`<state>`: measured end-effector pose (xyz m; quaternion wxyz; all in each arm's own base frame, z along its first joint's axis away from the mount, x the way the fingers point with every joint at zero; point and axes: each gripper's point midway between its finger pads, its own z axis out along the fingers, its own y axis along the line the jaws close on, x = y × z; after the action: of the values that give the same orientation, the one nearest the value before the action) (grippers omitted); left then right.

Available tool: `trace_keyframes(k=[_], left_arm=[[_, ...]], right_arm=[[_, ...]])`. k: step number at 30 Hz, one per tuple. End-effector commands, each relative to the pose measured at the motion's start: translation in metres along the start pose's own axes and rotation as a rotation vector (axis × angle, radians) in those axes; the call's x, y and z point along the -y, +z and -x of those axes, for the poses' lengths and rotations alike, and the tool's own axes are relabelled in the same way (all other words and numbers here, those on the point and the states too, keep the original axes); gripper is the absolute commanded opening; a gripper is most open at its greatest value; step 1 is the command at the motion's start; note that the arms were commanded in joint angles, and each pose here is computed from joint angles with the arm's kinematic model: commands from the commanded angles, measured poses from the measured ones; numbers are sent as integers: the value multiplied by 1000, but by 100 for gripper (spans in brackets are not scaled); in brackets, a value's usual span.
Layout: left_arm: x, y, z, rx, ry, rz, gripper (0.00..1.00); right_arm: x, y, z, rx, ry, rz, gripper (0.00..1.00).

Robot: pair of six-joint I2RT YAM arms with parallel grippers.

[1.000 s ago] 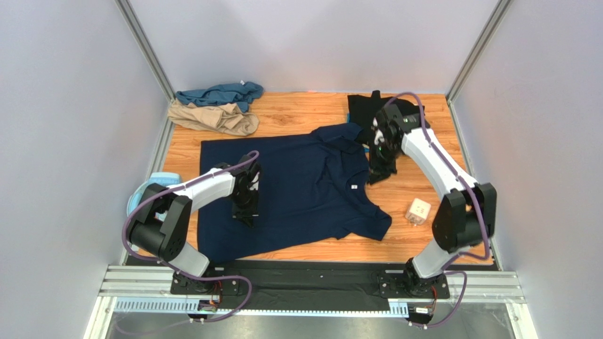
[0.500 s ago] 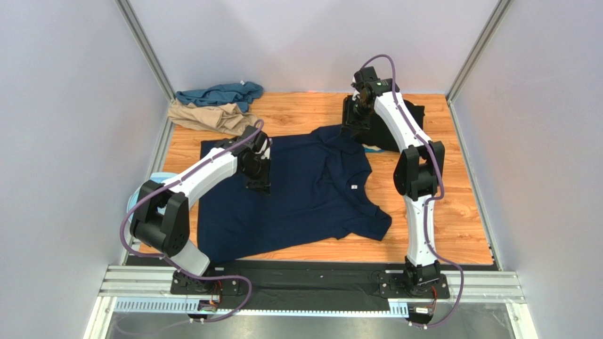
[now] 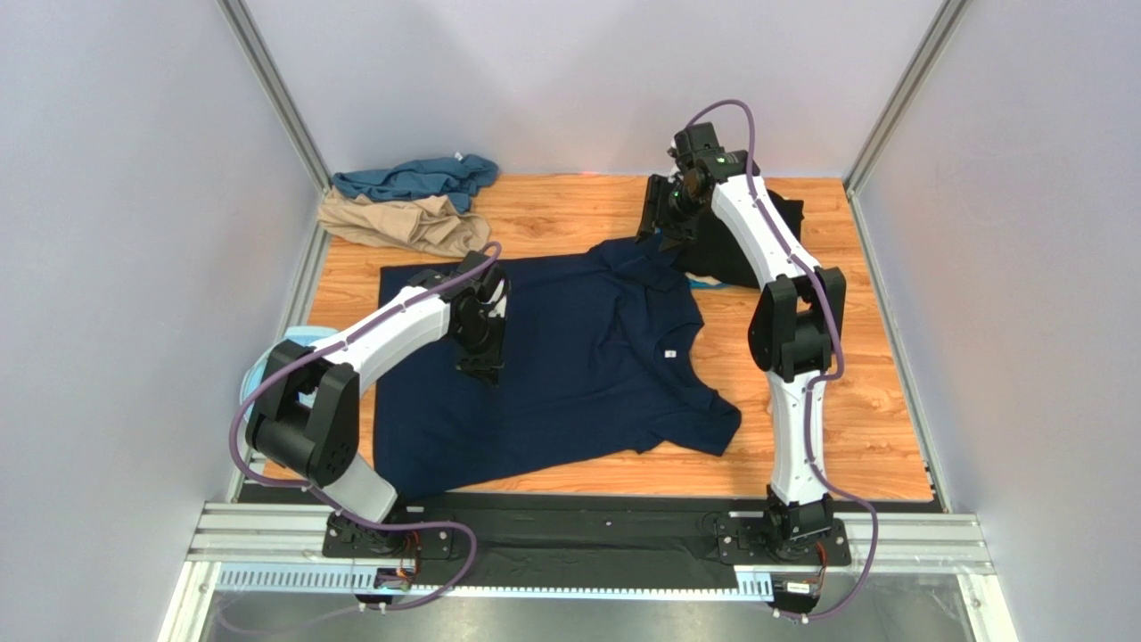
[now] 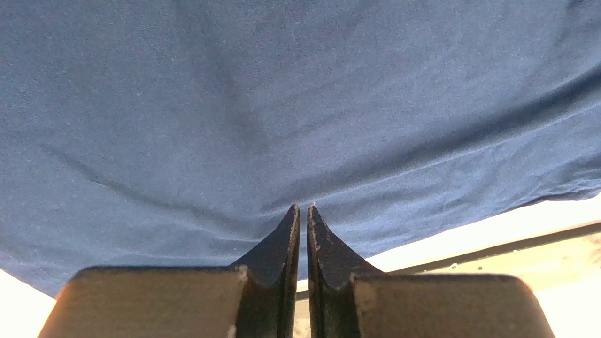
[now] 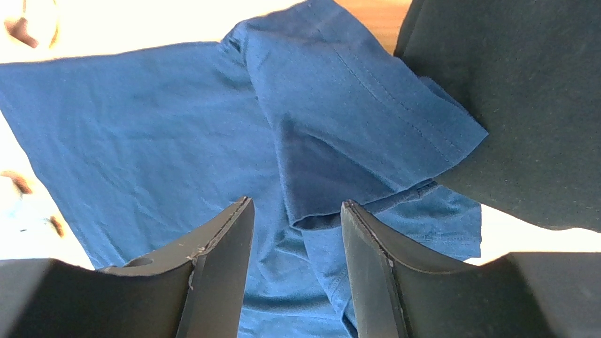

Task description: Fold and stack the t-shirts

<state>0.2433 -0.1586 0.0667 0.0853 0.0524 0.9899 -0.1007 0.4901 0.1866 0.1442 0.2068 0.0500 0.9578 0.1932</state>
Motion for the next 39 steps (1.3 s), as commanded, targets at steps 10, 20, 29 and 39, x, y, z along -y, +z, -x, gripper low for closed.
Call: trace_keyframes(k=[10,20,29,39], left_arm=[[-6,1,-1,-1,45,25,12],[-11,7,-8,-19,37,43,12],[-11,9,-8,-24,19,46,12],[-6,2,5,10,3,40,12]], right_arm=[[-4,-5,-2,7,-43,29,54],[-4,16,-13,-47,-44,42,37],[4,27,-24,-96,-55,30,8],[-8,-1,-11,-34,-74,54,0]])
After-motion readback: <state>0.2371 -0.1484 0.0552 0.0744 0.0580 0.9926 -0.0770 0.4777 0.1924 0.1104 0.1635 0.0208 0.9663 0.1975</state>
